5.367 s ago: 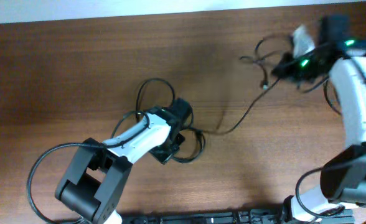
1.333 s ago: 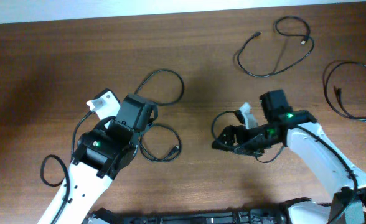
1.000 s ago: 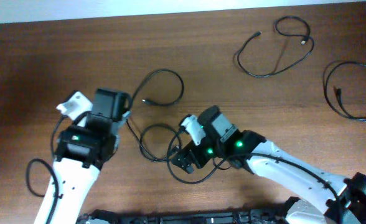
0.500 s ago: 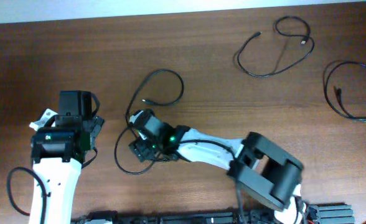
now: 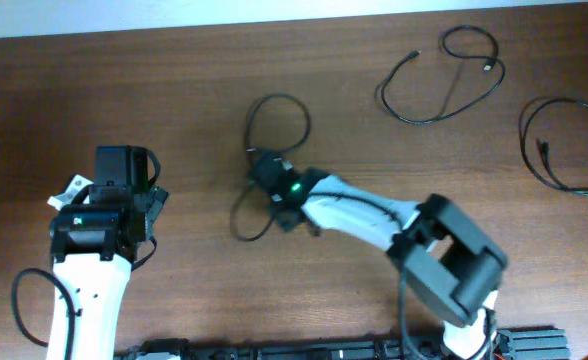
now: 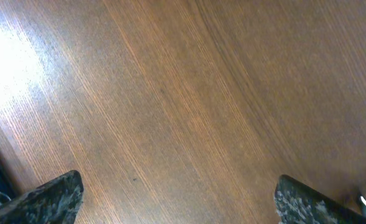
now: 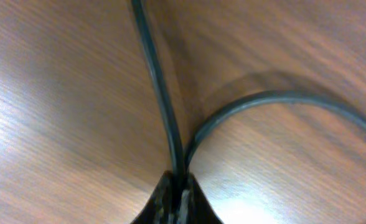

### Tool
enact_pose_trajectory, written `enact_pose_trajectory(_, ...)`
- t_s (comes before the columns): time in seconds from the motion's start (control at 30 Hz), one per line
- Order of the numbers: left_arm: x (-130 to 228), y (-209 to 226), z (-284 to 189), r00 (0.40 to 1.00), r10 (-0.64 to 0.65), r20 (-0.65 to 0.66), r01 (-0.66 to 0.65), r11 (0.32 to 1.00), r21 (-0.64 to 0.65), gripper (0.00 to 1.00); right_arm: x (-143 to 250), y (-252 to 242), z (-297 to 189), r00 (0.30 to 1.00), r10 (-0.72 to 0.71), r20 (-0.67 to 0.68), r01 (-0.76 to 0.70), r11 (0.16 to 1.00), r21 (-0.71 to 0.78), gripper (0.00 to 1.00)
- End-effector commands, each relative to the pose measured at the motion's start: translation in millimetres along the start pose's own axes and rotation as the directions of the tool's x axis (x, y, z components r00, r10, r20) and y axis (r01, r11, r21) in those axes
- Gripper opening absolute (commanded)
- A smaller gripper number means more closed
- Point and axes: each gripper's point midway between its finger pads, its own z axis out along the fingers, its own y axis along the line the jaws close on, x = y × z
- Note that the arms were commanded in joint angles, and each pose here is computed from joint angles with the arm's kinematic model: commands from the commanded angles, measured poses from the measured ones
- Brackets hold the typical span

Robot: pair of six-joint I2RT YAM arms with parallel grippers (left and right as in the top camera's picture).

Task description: Untangle cables

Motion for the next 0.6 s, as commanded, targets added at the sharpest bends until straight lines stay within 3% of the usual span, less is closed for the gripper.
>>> enact_pose_trajectory(0.0,-3.4,-1.0,-3.3,1.000,-0.019,0.007,0.019,1.000,0.010,0.99,15.2,-85.8,-51.7,0.997,-0.053,-0.052,0.057,0.995,0.087,0.04)
enact_pose_trajectory(0.17,-3.3,-0.9,-3.3,1.000,-0.019,0.006,0.019,1.000,0.010,0.99,42.4,-175.9,-143.6,0.978,0.207,0.034,-0.210,0.967,0.144,0.04)
enact_pose_trajectory(0.27,-3.3,-0.9,-3.3,1.000,-0.019,0.006,0.019,1.000,0.010,0.99,68.6,-212.1,-202.4,0.921,0.359,0.154,-0.380,0.914,0.140,0.04)
enact_pose_trajectory(0.33,-3.3,-0.9,-3.3,1.000,-0.019,0.006,0.019,1.000,0.010,0.99,90.2,-236.8,-250.8,0.842,0.451,0.297,-0.502,0.856,0.122,0.04)
enact_pose_trajectory(0.47,-3.3,-0.9,-3.3,1.000,-0.019,0.006,0.019,1.000,0.010,0.99,115.5,-257.4,-310.2,0.692,0.518,0.504,-0.638,0.765,0.089,0.04)
enact_pose_trajectory(0.57,-3.3,-0.9,-3.3,1.000,-0.019,0.006,0.019,1.000,0.010,0.99,103.5,-243.9,-349.8,0.649,0.399,0.647,-0.544,0.839,0.029,0.04)
